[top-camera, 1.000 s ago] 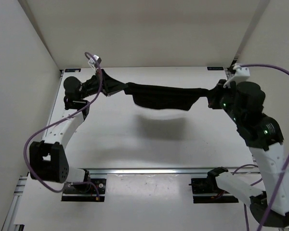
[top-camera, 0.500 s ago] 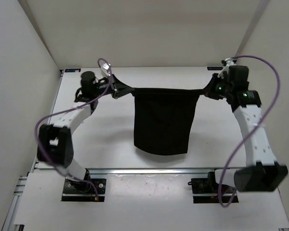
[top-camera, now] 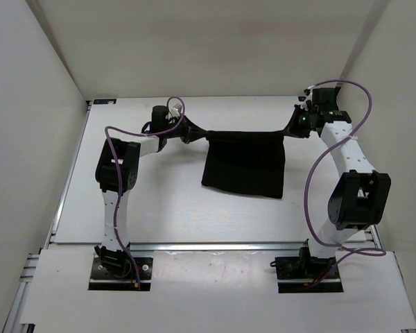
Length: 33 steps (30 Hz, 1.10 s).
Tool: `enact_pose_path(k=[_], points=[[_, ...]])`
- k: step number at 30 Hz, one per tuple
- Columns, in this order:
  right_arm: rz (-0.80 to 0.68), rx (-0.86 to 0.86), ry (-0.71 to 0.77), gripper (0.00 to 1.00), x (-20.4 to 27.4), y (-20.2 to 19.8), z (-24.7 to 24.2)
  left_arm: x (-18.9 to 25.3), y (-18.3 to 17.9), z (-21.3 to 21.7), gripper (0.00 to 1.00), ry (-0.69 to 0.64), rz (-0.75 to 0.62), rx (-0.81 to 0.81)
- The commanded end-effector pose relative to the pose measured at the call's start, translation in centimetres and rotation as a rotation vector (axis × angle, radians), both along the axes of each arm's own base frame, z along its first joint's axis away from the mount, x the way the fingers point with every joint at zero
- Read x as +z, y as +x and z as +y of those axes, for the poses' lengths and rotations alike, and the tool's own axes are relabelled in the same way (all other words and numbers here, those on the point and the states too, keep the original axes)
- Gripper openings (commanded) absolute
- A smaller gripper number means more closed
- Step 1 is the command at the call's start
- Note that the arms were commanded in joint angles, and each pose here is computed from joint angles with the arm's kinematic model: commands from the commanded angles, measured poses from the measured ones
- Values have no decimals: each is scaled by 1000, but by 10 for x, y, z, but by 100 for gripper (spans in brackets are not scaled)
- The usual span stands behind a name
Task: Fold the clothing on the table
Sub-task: Fold the skirt
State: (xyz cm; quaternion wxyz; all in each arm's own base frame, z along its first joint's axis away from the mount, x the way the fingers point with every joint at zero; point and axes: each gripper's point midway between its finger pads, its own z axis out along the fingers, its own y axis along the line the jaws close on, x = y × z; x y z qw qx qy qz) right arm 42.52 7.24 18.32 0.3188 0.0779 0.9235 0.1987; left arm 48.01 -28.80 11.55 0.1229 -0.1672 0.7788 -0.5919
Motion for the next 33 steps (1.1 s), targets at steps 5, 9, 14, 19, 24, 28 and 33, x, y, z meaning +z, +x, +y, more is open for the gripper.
enact_pose_path(k=[5,9,14,19,24,28,33], points=[[111,-4,-27,0,-25,-57,-1,32,-42,13,0,-14,-74,-14],[277,21,-44,0,-59,-108,1,5,-93,16,0,44,0,-49],[396,56,-67,1,-78,-152,6,-31,-130,24,0,160,71,-75],[465,61,-71,0,-90,-172,3,-39,-151,23,0,211,82,-116],[543,63,-94,0,-103,-188,-2,-57,-171,26,0,303,114,-164],[595,91,-101,0,-112,-200,3,-71,-179,34,0,386,136,-174],[676,122,-147,0,-126,-221,5,-80,-196,40,6,437,148,-216]])
